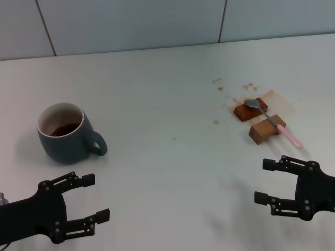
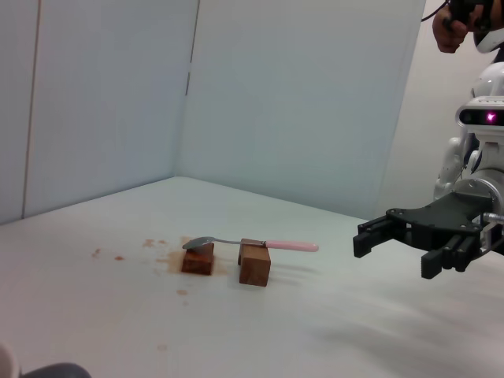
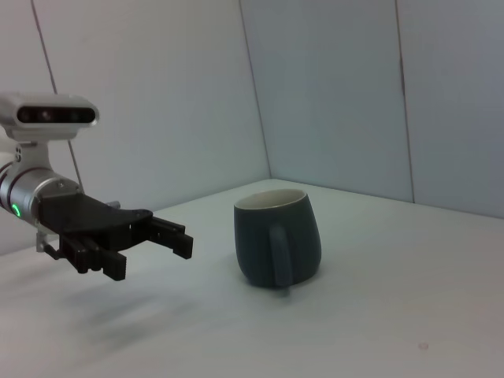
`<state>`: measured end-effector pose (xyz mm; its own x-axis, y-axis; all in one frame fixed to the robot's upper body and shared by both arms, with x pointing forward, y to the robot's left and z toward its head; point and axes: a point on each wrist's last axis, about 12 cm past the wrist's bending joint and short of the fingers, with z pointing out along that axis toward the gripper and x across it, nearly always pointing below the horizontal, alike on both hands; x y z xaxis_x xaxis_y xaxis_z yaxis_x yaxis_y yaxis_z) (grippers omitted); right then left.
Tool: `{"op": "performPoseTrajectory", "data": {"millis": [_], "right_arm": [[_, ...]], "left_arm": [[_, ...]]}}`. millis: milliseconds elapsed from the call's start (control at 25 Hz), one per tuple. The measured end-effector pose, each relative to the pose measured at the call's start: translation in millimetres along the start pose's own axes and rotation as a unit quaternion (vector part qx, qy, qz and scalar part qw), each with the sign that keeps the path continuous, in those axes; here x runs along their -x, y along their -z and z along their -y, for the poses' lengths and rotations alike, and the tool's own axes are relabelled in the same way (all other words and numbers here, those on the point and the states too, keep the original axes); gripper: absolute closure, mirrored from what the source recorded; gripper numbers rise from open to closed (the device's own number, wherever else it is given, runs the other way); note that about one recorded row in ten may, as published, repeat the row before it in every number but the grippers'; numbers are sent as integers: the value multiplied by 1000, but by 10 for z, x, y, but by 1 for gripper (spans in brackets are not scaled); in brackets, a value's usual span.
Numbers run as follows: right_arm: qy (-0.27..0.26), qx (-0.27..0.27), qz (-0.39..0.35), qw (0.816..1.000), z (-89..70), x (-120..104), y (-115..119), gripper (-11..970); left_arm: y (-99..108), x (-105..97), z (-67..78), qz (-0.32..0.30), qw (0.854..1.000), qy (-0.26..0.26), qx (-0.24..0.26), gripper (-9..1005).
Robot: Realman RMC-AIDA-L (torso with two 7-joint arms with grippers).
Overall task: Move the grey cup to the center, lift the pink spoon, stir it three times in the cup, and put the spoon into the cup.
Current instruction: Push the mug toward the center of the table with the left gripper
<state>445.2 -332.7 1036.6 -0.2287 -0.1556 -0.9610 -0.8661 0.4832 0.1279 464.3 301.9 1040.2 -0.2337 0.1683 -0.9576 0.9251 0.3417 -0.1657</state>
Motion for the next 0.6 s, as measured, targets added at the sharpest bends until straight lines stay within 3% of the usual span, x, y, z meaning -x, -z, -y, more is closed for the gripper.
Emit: {"op": "performPoseTrajectory", "data": {"millis": [600], "right_arm": [[6,11,-1,1000,6,19,-128,157]], "left_arm": [[8,41,-34,7,1000,-1,5,210]]}}
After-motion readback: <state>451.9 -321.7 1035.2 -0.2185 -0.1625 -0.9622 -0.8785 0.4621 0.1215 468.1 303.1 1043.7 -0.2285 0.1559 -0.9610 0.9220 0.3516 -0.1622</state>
